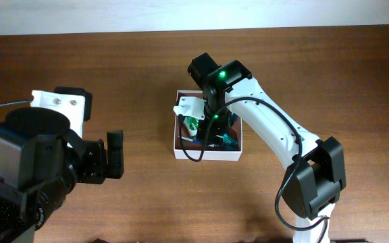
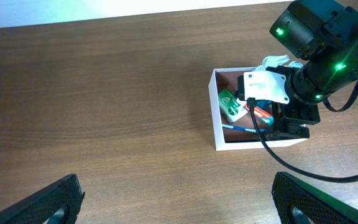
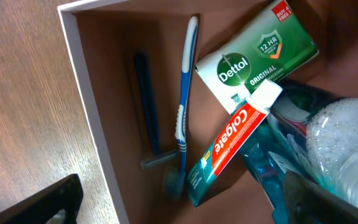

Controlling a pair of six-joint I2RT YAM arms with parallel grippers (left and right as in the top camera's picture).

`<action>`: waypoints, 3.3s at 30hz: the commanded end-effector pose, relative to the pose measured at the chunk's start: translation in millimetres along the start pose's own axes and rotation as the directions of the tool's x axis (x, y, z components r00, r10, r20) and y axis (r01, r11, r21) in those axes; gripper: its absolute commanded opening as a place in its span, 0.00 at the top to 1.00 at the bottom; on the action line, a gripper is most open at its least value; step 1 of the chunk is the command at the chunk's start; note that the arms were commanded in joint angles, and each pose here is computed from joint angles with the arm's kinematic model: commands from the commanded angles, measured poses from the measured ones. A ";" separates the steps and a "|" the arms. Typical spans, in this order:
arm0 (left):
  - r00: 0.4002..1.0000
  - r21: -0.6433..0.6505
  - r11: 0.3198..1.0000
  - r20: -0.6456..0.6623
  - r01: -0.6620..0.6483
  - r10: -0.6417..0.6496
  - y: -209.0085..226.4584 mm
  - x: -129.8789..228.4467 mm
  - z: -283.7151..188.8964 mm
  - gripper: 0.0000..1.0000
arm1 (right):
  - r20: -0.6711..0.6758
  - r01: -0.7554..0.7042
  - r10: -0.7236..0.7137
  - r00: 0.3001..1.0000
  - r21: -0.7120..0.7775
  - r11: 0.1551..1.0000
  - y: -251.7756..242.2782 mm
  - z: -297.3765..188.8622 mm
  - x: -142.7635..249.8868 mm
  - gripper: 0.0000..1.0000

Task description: Pack container

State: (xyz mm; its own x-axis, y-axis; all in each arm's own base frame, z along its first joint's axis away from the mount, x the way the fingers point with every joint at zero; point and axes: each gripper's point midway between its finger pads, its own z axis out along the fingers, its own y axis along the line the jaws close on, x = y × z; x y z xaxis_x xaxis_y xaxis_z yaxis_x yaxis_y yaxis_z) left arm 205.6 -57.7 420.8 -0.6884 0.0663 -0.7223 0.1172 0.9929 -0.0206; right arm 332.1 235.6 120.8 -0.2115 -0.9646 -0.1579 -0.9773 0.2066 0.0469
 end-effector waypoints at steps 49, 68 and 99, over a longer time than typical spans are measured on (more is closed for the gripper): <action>1.000 -0.012 1.000 0.014 -0.004 0.004 3.3 -1.3 -3.1 0.01 | 0.936 -0.886 0.180 0.303 0.207 0.415 129.0 -278.0 188.6 0.01; 1.000 -0.012 1.000 0.014 -0.004 0.004 3.3 -1.3 -3.1 0.01 | 0.894 -0.882 0.311 0.323 0.165 0.441 99.2 -60.1 214.4 0.01; 1.000 -0.012 1.000 0.014 -0.004 0.004 3.3 -1.3 -3.1 0.01 | 0.829 -0.892 0.442 0.343 0.140 0.430 94.0 5.4 226.7 0.01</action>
State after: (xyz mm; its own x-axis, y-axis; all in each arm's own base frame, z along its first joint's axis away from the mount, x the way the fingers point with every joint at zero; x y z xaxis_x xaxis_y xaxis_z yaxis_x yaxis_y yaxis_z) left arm 205.5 -57.7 421.0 -0.6879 0.0660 -0.7228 0.1172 0.9929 -0.0208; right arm 192.3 39.5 93.9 -0.4982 -0.1149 -0.8594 -0.2498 0.9682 0.0154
